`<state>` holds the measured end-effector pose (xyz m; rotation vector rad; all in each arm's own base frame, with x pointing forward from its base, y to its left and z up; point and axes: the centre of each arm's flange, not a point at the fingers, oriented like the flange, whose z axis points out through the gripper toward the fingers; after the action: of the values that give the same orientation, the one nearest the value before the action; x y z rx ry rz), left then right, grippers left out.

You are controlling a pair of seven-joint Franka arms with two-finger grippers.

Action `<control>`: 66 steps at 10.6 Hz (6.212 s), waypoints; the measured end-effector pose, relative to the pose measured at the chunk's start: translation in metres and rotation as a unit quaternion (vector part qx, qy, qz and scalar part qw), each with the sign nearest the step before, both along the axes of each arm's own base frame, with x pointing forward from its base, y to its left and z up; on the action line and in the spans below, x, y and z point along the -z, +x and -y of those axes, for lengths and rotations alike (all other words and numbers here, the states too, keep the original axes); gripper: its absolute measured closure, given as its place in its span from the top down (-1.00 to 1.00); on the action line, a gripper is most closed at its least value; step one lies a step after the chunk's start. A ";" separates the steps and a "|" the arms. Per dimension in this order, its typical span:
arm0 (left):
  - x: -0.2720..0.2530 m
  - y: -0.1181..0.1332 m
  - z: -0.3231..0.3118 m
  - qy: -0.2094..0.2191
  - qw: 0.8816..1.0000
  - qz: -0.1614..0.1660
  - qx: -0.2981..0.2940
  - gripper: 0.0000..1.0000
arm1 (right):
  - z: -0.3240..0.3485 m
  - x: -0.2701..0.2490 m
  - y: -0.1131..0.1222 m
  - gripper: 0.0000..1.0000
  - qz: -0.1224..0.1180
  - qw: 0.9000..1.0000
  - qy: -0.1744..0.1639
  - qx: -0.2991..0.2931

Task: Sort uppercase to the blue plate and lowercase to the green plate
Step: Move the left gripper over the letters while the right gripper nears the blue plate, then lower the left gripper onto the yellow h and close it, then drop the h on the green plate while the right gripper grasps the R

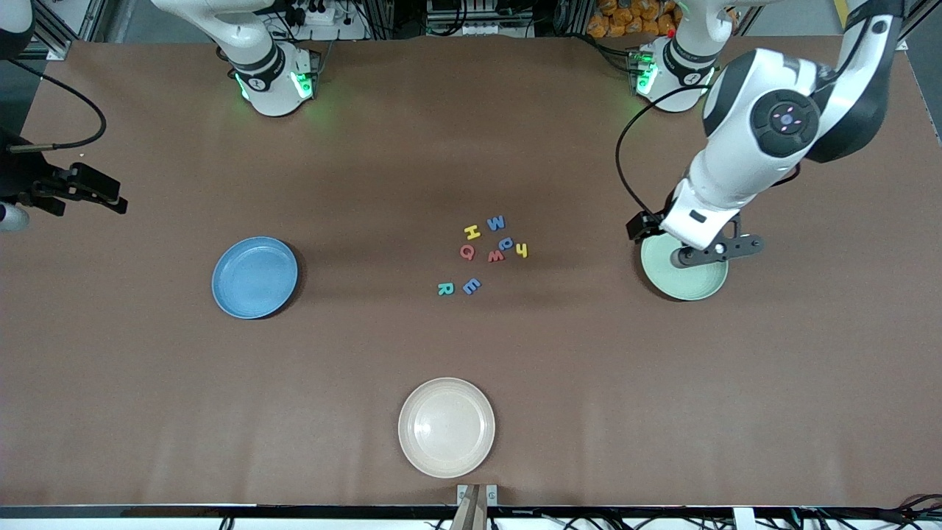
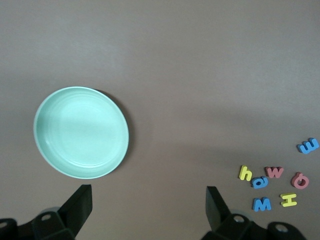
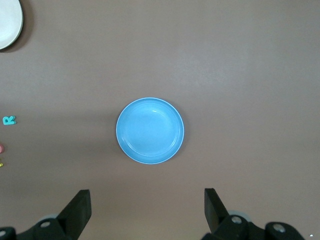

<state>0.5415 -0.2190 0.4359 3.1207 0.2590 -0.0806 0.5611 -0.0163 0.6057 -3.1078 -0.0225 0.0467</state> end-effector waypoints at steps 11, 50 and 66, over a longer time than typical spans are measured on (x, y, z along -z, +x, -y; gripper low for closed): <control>0.162 -0.055 0.140 -0.011 0.999 0.042 -0.001 1.00 | -0.063 0.025 0.013 0.98 -0.003 0.999 0.005 -0.048; 0.261 -0.105 0.199 -0.014 0.993 0.036 0.113 -0.16 | -0.237 0.179 0.068 0.29 0.013 0.998 0.067 -0.005; 0.145 -0.008 -0.010 0.059 0.979 -0.075 0.178 -0.47 | -0.439 0.350 0.002 0.95 0.035 0.997 0.048 -0.047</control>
<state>0.5335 -0.2086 0.2913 3.2415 -0.3090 -0.3146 0.5626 0.4231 0.2559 -3.0095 -0.1677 -0.0579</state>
